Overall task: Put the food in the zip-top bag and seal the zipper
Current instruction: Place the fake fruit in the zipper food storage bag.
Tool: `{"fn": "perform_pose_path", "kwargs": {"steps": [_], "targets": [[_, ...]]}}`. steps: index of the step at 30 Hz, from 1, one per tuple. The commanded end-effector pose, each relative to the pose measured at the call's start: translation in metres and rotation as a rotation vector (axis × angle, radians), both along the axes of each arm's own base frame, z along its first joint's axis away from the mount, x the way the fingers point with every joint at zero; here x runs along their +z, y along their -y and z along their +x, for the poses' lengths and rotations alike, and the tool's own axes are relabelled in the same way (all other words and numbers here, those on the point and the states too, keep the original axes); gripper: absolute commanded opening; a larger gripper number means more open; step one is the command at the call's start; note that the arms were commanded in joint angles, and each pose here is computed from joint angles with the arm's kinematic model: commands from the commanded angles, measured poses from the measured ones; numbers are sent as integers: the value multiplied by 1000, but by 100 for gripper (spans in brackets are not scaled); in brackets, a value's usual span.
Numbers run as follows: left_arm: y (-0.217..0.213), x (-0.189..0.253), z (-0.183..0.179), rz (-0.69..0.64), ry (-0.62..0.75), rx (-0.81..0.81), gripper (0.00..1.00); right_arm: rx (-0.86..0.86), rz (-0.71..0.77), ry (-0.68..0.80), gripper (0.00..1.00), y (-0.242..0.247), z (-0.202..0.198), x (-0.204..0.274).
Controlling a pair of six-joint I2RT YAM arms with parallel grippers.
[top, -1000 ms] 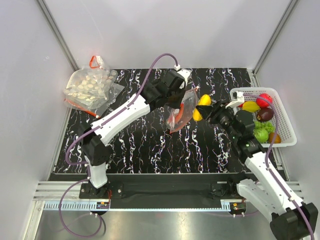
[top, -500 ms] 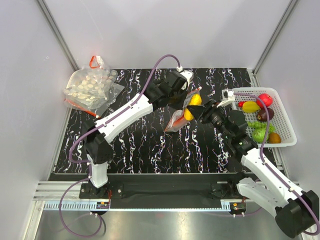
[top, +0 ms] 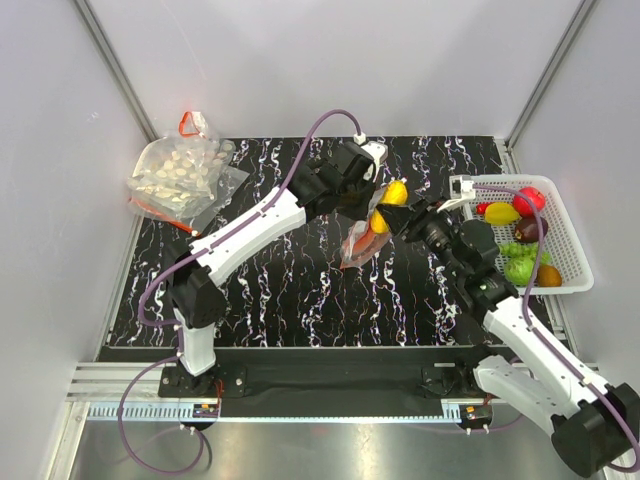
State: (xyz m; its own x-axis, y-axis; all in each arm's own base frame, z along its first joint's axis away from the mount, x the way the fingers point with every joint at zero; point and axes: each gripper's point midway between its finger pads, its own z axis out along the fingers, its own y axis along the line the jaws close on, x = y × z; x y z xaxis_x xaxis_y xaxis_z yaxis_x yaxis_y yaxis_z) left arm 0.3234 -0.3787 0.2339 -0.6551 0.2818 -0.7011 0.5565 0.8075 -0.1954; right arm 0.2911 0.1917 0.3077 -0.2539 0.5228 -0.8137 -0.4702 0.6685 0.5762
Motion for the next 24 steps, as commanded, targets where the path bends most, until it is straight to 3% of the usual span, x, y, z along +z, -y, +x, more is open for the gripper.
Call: {"fn": "perform_pose_path", "kwargs": {"steps": [1, 6, 8, 9, 11, 13, 15, 16, 20, 24], "targets": [[3, 29, -6, -84, 29, -21, 0, -27, 9, 61, 17, -2, 12, 16], [-4, 44, -7, -97, 51, -16, 1, -31, -64, -41, 21, -17, 36, -32], [-9, 48, -7, -100, 59, -10, 1, -51, -72, -66, 35, -18, 39, -41], [-12, 49, -5, -99, 60, -2, 1, -72, -70, -69, 51, -15, 40, -43], [-16, 49, -4, -99, 63, 5, 1, -84, -67, -69, 66, -12, 36, -41], [-19, 48, -1, -96, 63, 15, 1, -95, -63, -54, 78, -8, 34, -31], [-19, 47, -1, -96, 62, 16, 1, -89, -73, -57, 81, -7, 30, -24], [-19, 46, 0, -95, 61, 17, 1, -88, -69, -43, 88, -5, 27, -16], [-19, 45, 3, -91, 60, 19, 1, -99, -82, -52, 89, 2, 16, 8], [-27, 46, 8, -88, 63, 35, 1, -224, -148, -116, 78, 31, 13, 20]]}}
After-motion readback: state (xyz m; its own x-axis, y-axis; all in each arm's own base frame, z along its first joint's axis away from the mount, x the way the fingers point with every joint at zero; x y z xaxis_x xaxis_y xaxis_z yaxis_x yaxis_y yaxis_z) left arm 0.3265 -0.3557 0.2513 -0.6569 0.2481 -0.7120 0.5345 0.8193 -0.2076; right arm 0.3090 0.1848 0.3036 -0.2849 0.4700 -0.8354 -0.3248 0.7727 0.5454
